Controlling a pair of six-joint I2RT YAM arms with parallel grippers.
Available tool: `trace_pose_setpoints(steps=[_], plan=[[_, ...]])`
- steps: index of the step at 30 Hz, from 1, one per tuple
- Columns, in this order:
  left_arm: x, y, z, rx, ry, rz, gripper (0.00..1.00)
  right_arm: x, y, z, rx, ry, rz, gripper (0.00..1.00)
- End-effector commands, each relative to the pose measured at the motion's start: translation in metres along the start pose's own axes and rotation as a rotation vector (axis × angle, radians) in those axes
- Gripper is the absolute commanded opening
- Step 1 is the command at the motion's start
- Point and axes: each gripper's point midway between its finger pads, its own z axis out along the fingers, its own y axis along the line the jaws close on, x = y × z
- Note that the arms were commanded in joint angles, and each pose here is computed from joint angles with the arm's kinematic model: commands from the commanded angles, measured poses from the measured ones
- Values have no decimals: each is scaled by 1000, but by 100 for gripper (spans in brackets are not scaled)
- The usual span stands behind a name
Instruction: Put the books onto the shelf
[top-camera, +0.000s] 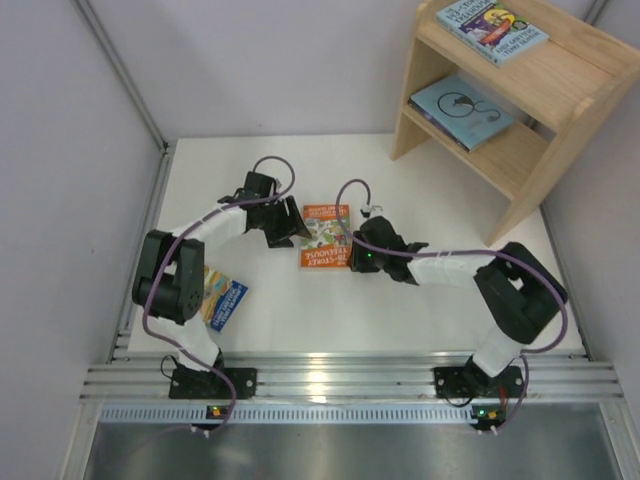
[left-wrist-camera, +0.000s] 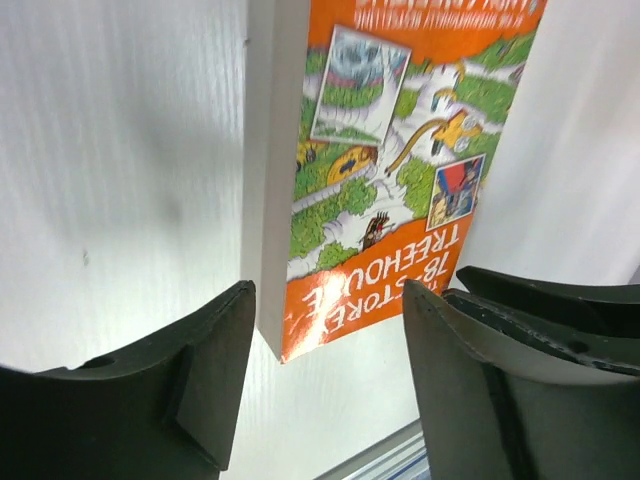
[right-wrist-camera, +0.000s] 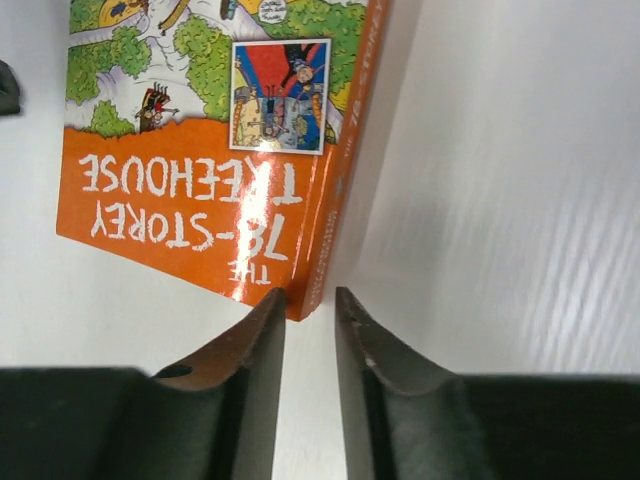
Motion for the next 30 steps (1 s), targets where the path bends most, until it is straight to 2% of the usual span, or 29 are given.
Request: trace_pose_setpoints(steps=[1, 4, 6, 12, 17, 23, 26, 27, 30], plan=[[-5, -5, -36, -11, -66, -3, 67, 3, -2, -33, -6, -33, 14, 30], [-2, -9, -38, 17, -54, 21, 74, -5, -17, -50, 68, -54, -34, 42], [6, -10, -30, 44, -6, 20, 74, -19, -16, -57, 53, -72, -21, 51], [11, 4, -3, 32, 44, 35, 71, -29, 0, -50, -18, -68, 57, 65], [12, -4, 13, 121, 86, 49, 70, -52, 14, -35, -72, -69, 70, 69], [20, 13, 37, 75, 158, 15, 68, -67, 5, -18, -60, -85, 132, 69], [28, 24, 45, 56, 195, -10, 56, -70, 6, -11, -64, -66, 147, 69], [28, 27, 46, 50, 195, -19, 44, -66, 5, -7, -61, -53, 152, 69], [26, 36, 47, 47, 199, -66, 28, -61, 7, 1, -80, -32, 181, 70]])
